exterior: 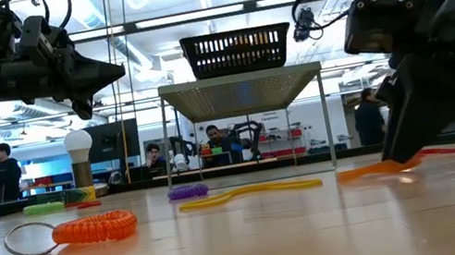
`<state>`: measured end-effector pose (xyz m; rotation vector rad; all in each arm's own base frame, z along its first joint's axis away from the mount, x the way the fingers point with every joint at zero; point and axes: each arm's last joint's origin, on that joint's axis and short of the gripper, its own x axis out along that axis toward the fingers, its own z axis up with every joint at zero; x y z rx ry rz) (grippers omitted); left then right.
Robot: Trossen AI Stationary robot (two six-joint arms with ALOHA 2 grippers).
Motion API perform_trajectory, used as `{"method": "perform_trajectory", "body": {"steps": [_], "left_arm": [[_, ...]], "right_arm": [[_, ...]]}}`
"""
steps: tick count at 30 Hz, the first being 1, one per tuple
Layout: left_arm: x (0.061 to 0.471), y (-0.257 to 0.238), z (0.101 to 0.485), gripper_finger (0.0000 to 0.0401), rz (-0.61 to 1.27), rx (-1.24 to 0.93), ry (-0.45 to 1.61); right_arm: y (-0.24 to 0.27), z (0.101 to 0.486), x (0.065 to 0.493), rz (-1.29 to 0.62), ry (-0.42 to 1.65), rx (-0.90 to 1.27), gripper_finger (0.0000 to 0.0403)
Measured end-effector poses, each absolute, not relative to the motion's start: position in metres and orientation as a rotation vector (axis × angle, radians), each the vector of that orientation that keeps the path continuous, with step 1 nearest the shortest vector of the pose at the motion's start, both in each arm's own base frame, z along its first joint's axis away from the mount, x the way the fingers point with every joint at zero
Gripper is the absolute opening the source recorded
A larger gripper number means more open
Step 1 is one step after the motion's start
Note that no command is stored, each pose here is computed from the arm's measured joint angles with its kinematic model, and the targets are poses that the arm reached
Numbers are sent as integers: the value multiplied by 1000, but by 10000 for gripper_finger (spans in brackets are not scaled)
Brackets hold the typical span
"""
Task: Pick & Place Office Desk Supplies
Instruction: Put the orange rubber band into the top black bin on the shelf
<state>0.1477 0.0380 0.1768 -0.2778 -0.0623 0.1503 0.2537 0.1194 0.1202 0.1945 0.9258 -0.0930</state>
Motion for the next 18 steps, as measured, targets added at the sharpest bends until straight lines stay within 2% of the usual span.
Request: {"method": "perform_trajectory", "body": {"steps": [18], "left_arm": [[148, 38, 176, 20, 152, -265, -54]], "right_arm": [[114, 119, 253, -83, 976, 170, 8]]}}
